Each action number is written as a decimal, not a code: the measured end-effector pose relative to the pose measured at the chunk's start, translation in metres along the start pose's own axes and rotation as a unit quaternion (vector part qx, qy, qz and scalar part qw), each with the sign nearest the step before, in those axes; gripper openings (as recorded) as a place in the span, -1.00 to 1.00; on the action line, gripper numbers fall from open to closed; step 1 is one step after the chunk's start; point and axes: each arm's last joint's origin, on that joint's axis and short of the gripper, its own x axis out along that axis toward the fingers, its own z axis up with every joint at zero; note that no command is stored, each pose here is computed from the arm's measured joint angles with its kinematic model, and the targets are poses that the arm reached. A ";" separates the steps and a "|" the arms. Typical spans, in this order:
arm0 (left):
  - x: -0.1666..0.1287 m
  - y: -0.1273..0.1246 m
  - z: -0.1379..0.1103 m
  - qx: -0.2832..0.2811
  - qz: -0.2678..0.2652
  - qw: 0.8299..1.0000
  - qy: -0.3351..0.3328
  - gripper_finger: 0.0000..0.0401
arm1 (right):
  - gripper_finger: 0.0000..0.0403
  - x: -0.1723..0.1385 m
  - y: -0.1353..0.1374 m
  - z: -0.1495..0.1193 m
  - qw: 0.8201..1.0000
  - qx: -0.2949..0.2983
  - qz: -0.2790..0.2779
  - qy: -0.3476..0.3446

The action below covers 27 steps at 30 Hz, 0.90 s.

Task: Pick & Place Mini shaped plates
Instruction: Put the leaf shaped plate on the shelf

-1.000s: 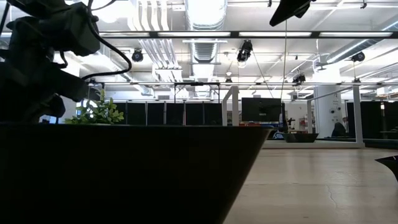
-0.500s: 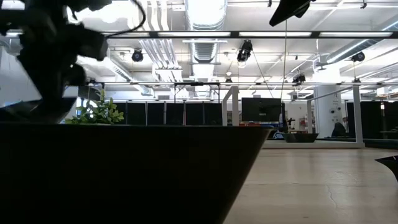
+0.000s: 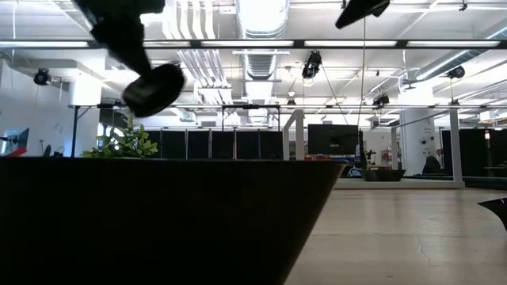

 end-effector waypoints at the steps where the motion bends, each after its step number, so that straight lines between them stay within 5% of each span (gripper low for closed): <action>1: -0.001 0.000 0.002 -0.003 0.014 1.000 -0.020 -1.00 | -0.96 0.000 0.001 0.002 1.000 -0.003 -0.002 -0.012; 11: -0.002 -0.014 0.022 -0.012 0.131 0.968 -0.212 -1.00 | -0.96 0.017 0.019 0.009 0.987 -0.054 -0.003 -0.151; 21: -0.001 -0.026 0.038 0.010 0.150 0.950 -0.275 -1.00 | -0.95 0.027 0.024 0.004 0.979 -0.053 0.002 -0.197; 27: 0.002 -0.034 0.046 0.025 0.151 0.942 -0.300 -1.00 | -0.78 0.029 0.025 0.005 0.978 -0.051 0.002 -0.204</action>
